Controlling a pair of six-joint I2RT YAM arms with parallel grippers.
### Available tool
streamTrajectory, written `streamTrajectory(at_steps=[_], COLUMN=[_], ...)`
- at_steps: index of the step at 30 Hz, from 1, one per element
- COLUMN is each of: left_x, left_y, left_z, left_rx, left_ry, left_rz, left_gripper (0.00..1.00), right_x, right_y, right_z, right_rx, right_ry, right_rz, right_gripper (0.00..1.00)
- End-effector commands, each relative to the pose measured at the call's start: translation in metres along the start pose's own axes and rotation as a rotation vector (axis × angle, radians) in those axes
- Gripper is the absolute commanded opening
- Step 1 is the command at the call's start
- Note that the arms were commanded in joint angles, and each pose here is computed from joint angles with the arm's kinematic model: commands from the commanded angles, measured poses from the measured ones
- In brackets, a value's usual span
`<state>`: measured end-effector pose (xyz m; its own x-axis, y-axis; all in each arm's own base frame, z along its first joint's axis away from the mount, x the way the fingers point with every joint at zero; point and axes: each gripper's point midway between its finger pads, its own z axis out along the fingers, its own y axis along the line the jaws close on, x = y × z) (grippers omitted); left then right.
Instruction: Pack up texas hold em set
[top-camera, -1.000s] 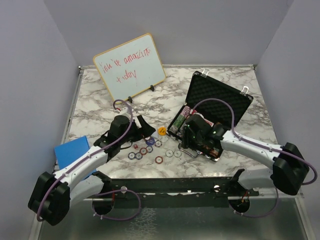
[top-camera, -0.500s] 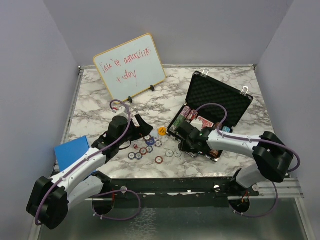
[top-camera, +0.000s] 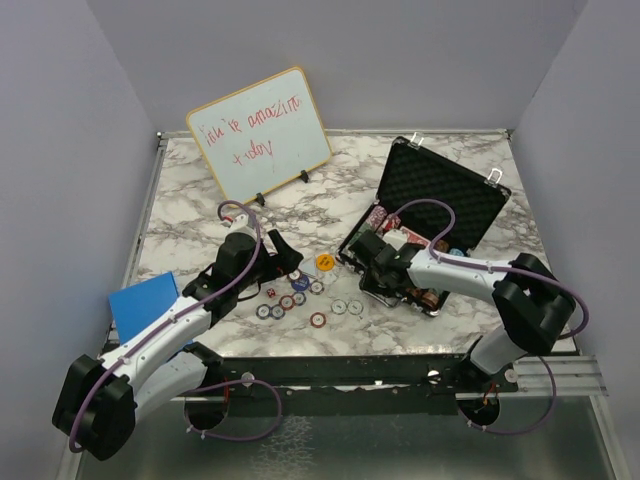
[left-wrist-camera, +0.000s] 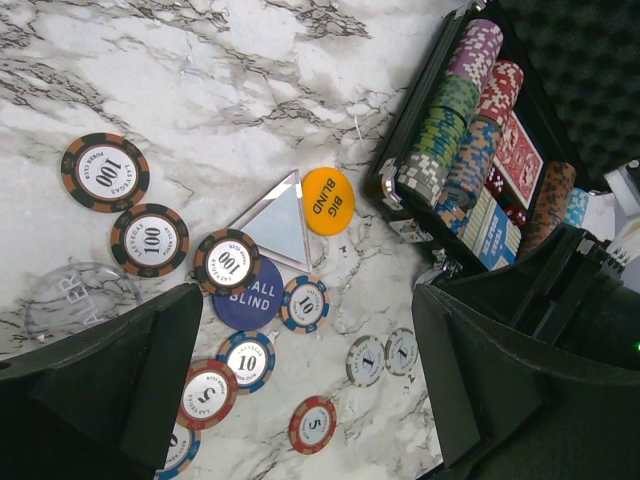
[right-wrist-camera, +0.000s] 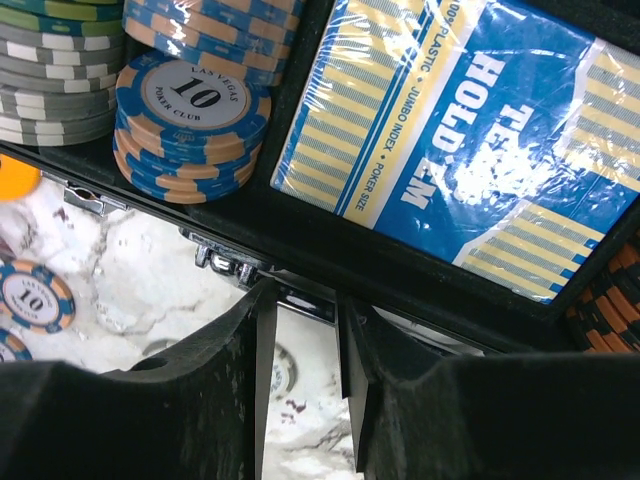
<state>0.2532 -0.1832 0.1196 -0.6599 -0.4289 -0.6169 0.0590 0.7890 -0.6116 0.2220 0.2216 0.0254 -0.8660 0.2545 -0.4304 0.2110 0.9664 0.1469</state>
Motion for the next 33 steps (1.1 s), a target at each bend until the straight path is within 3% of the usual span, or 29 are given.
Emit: streamTrajectory(at_steps=[1, 9, 15, 21, 26, 33], left_x=[-0.008, -0.011, -0.026, -0.058, -0.089, -0.127], left_y=[0.003, 0.003, 0.003, 0.002, 0.003, 0.004], left_z=[-0.002, -0.003, -0.011, -0.031, -0.062, -0.117], left_rx=[-0.024, -0.033, -0.061, -0.125, -0.179, -0.227], left_ry=[-0.037, -0.043, -0.087, -0.197, -0.319, -0.502], left_rz=[0.023, 0.030, 0.053, 0.088, 0.099, 0.089], left_gripper=[0.94, 0.94, 0.94, 0.95, 0.96, 0.99], right_x=[-0.056, -0.069, -0.070, -0.059, -0.045, -0.031], right_y=[-0.032, -0.019, 0.009, 0.054, 0.096, 0.131], right_z=[0.020, 0.020, -0.014, -0.044, -0.046, -0.020], right_rx=[0.134, 0.079, -0.106, -0.258, -0.325, -0.232], right_ry=[-0.181, -0.186, -0.180, -0.165, -0.143, -0.080], right_rz=[-0.008, -0.038, -0.119, -0.242, -0.313, -0.365], right_gripper=[0.37, 0.38, 0.43, 0.51, 0.63, 0.75])
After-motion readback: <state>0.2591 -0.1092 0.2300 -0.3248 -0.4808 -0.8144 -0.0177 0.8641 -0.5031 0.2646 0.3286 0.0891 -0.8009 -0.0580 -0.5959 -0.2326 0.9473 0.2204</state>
